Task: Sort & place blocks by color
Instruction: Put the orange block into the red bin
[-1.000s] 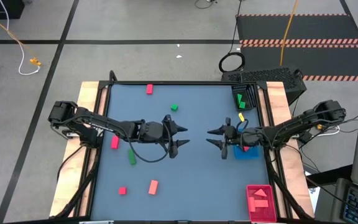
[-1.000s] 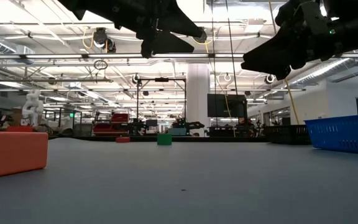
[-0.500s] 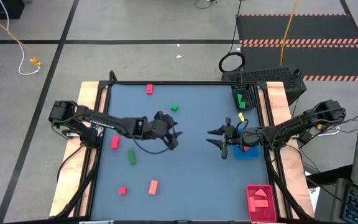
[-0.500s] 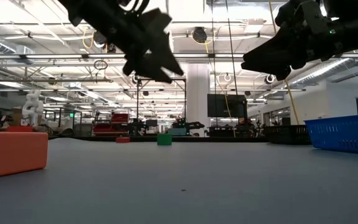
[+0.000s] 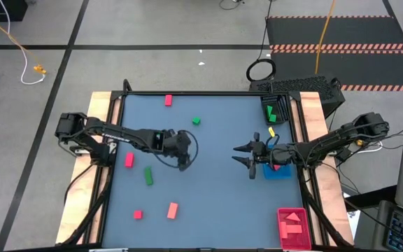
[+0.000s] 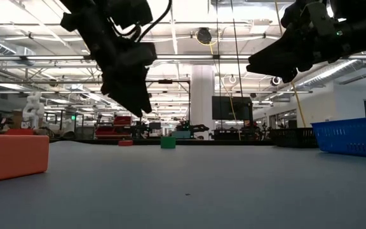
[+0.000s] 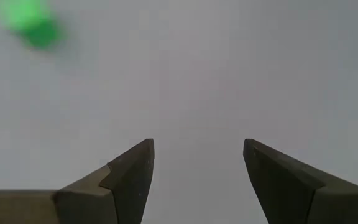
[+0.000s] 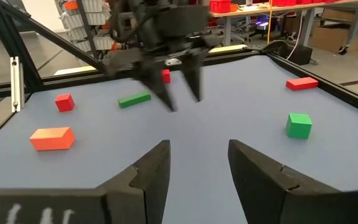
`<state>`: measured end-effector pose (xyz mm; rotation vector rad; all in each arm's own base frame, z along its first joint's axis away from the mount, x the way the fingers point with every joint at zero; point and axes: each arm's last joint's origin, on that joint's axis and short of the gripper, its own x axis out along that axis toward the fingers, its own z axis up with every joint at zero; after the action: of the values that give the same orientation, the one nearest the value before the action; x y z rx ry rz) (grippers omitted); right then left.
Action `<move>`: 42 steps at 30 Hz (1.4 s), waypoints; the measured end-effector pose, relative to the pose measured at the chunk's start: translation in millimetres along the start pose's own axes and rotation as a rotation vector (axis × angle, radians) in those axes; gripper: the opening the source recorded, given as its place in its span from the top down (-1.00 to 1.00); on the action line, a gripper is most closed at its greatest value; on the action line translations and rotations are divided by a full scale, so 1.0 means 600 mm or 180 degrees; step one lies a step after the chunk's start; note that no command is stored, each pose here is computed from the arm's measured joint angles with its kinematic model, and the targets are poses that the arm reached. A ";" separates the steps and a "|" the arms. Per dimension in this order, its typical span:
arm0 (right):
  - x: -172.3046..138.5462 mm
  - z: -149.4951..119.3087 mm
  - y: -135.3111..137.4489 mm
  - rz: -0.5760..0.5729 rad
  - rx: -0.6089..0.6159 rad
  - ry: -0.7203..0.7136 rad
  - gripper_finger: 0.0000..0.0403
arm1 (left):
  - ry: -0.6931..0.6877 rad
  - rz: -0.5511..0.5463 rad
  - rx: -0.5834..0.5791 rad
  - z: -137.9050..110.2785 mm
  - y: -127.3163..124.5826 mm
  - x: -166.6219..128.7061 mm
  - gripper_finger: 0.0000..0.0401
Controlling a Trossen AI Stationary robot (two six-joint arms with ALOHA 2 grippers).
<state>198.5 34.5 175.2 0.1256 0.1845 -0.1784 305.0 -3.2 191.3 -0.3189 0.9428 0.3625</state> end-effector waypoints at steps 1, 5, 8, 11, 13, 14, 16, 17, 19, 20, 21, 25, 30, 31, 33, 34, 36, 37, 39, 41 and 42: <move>0.000 0.000 0.000 0.0000 0.0000 0.0000 0.23 | 0.0081 -0.0128 0.0047 -0.004 -0.007 -0.001 -0.25; 0.000 0.000 0.000 0.0000 0.0022 0.0000 0.23 | 0.0371 -0.0711 0.0331 -0.024 -0.040 -0.009 -0.25; 0.000 0.000 0.000 -0.0001 0.0011 -0.0001 0.23 | 0.0263 -0.1183 0.0844 -0.036 -0.082 -0.019 -0.25; 0.000 0.001 -0.001 -0.0011 -0.0023 -0.0021 0.23 | 0.0083 -0.1432 0.1137 -0.043 -0.111 -0.029 -0.25; 0.001 0.002 -0.003 -0.0023 -0.0047 -0.0025 0.23 | 0.0043 -0.1465 0.1139 -0.045 -0.118 -0.032 -0.25; 0.001 0.002 -0.004 -0.0036 -0.0048 -0.0027 0.23 | 0.0057 -0.1460 0.1070 -0.047 -0.120 -0.032 -0.25; 0.002 0.003 -0.007 -0.0065 -0.0037 -0.0033 0.23 | 0.0092 -0.1366 0.0752 -0.047 -0.119 -0.032 -0.25; 0.003 0.003 -0.008 -0.0075 -0.0023 -0.0045 0.23 | 0.0104 -0.1296 0.0543 -0.046 -0.118 -0.031 -0.25; 0.004 0.005 -0.010 -0.0093 0.0006 -0.0077 0.23 | 0.0101 -0.1156 0.0167 -0.046 -0.116 -0.031 -0.25; 0.004 0.006 -0.011 -0.0103 0.0010 -0.0080 0.23 | 0.0080 -0.1111 0.0096 -0.049 -0.121 -0.032 -0.25; 0.004 0.006 -0.011 -0.0106 0.0011 -0.0080 0.23 | 0.0070 -0.1119 0.0116 -0.055 -0.129 -0.036 -0.25; 0.004 0.009 -0.010 -0.0064 -0.0055 -0.0136 0.23 | 0.0076 -0.1417 0.0199 -0.085 -0.174 -0.056 -0.25; 0.003 0.019 -0.007 0.0092 -0.0037 -0.0307 0.23 | 0.0019 -0.1292 -0.0660 -0.111 -0.202 -0.073 -0.25; 0.003 0.020 -0.007 0.0097 -0.0027 -0.0332 0.23 | 0.0051 -0.1227 -0.0815 -0.118 -0.204 -0.075 -0.25; 0.003 0.023 -0.007 0.0106 -0.0001 -0.0382 0.23 | 0.0126 -0.1075 -0.1015 -0.133 -0.206 -0.078 -0.25; 0.003 0.024 -0.006 0.0109 0.0009 -0.0398 0.23 | 0.0169 -0.1002 -0.1123 -0.140 -0.207 -0.080 -0.25; 0.003 0.024 -0.006 0.0115 0.0081 -0.0408 0.23 | 0.0282 -0.0891 -0.1330 -0.153 -0.208 -0.082 -0.25; 0.003 0.024 -0.006 0.0118 0.0120 -0.0406 0.23 | 0.0335 -0.0863 -0.1420 -0.159 -0.209 -0.085 -0.25; 0.003 0.024 -0.006 0.0152 0.0185 -0.0400 0.23 | 0.0399 -0.0856 -0.1561 -0.168 -0.213 -0.089 -0.25; 0.003 0.024 -0.005 0.0248 0.0234 -0.0382 0.23 | 0.0438 -0.0900 -0.1676 -0.173 -0.218 -0.092 -0.25; 0.003 0.024 -0.004 0.0292 0.0261 -0.0375 0.23 | 0.0467 -0.0944 -0.1728 -0.174 -0.221 -0.094 -0.25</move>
<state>202.0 30.0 188.7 0.2042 0.0540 -0.1015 257.1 -174.6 194.7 -0.9814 0.9125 0.3194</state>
